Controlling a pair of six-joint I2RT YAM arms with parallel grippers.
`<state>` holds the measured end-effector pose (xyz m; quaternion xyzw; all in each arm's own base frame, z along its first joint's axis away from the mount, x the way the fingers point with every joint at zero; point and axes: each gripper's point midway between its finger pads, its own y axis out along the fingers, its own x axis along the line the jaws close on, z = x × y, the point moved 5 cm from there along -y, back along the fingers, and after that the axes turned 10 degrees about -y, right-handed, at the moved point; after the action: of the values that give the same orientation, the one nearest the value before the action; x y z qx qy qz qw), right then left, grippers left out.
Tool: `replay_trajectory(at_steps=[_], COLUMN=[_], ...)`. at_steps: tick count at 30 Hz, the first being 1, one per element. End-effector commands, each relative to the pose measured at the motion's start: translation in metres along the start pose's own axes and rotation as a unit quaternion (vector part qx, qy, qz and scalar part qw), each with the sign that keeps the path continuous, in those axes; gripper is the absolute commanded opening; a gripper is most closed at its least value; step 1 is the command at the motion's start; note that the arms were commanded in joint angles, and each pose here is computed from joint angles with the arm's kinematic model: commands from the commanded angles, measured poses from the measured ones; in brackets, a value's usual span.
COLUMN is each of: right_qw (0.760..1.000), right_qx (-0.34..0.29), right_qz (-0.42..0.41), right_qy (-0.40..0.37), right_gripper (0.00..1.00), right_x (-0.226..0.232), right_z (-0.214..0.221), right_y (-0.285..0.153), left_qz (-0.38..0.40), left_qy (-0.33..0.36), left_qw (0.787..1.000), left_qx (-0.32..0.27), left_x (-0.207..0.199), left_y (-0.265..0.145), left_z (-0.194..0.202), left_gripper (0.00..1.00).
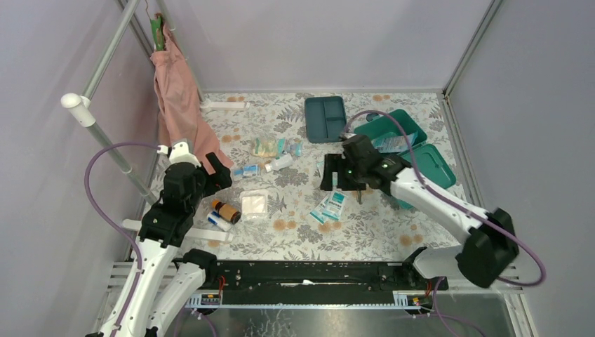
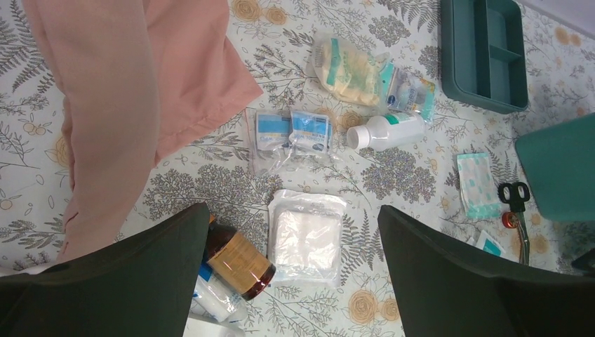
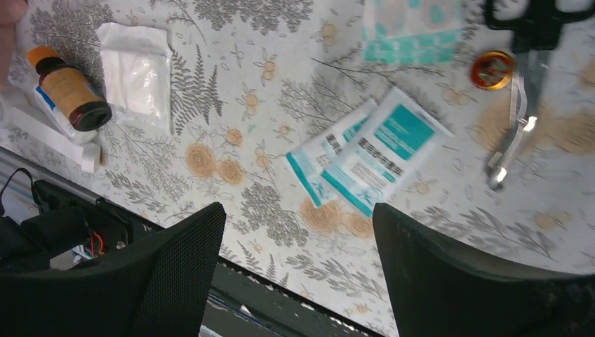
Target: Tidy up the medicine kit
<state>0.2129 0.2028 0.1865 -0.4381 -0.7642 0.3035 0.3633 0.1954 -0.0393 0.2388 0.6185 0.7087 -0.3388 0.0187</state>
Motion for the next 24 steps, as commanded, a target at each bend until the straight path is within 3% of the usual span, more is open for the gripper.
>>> replay_trajectory(at_steps=[1,6,13,20,24], right_qw=[0.997,0.983,0.944,0.903,0.892], right_qx=[-0.060,-0.104,-0.123,-0.128,-0.125], right_qz=[-0.037,-0.052,0.020,0.088,0.115], right_qy=[0.017,0.142,0.305,0.401,0.419], right_gripper=[0.84,0.84,0.89,0.92,0.92], right_x=[0.035,0.056,0.073,0.079,0.083], right_z=[-0.041,-0.067,-0.091,-0.087,-0.087], right_y=[0.022,0.068,0.120,0.159,0.174], left_qz=[0.011,0.009,0.005,0.010,0.009], left_qy=[0.007,0.005,-0.002,-0.004,-0.001], left_qw=[1.000,1.000,0.999,0.999,0.999], left_qx=[-0.009,-0.018,-0.034,-0.041,-0.034], left_x=[-0.002,-0.001,0.002,0.002,0.001], left_y=[0.002,-0.001,-0.006,-0.009,-0.007], left_z=[-0.002,-0.004,-0.008,-0.009,-0.008], left_gripper=[0.99,0.99,0.98,0.99,0.99])
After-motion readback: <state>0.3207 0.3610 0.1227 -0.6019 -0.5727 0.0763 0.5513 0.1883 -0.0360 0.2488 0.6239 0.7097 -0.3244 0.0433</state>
